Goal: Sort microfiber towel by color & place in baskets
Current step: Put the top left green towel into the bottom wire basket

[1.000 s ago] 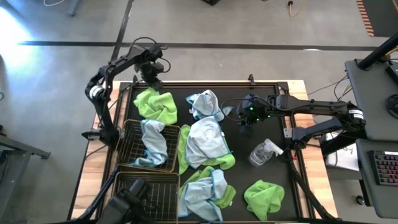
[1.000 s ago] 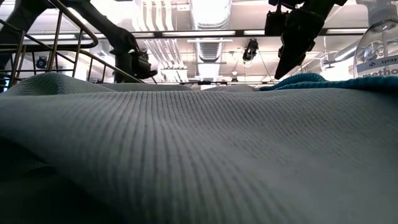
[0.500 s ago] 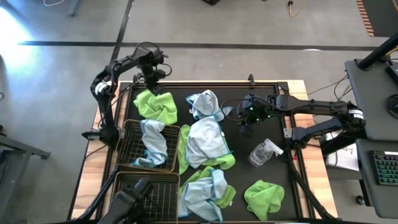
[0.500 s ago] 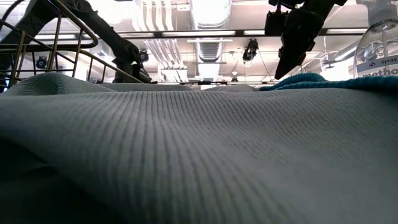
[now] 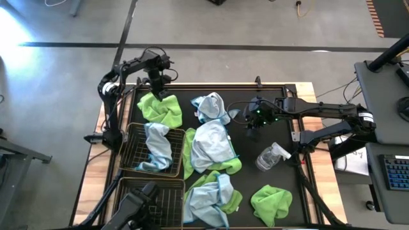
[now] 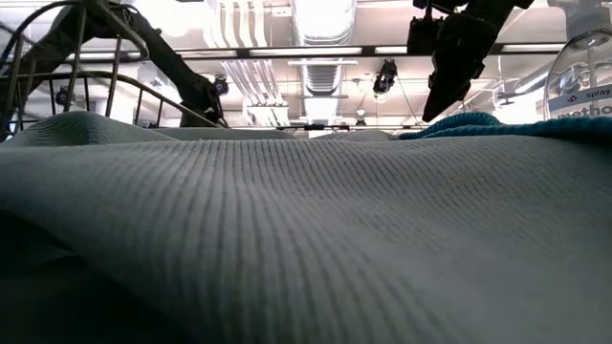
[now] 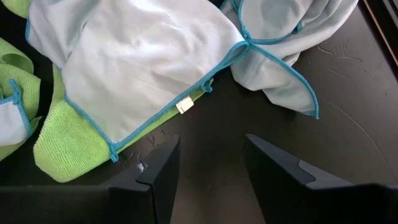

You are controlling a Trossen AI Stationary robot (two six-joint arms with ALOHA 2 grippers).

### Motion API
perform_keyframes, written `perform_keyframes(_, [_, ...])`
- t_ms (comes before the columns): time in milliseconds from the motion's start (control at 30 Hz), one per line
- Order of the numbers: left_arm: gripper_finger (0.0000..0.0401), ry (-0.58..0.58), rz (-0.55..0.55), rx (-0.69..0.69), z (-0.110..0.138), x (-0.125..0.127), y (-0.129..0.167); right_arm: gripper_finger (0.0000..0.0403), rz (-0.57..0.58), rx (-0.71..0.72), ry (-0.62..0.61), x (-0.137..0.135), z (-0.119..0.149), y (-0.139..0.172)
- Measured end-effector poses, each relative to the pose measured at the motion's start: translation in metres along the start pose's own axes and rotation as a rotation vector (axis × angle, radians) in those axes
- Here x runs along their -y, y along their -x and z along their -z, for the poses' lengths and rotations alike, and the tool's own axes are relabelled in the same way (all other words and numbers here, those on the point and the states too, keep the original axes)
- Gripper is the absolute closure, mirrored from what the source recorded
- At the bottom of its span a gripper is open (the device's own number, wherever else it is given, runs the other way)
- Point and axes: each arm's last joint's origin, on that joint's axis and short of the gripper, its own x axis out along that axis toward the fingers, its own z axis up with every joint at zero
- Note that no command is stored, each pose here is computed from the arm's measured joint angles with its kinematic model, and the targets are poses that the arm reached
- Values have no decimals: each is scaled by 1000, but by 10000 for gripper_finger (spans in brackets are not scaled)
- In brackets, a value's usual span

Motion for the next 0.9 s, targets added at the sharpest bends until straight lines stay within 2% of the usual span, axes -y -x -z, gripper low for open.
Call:
perform_keyframes(333, [287, 9, 15, -27, 0, -8, 9, 232, 0, 8, 0, 0, -1, 0])
perform_keyframes(567, [287, 55, 25, -62, -17, -18, -5, 232, 0, 8, -3, 0, -1, 0])
perform_keyframes(767, [287, 82, 95, -200, -27, -23, -18, 232, 0, 7, -3, 0, -1, 0])
perform_keyframes(900, [287, 75, 96, -174, -33, -24, -15, 232, 0, 7, 0, 0, -1, 0])
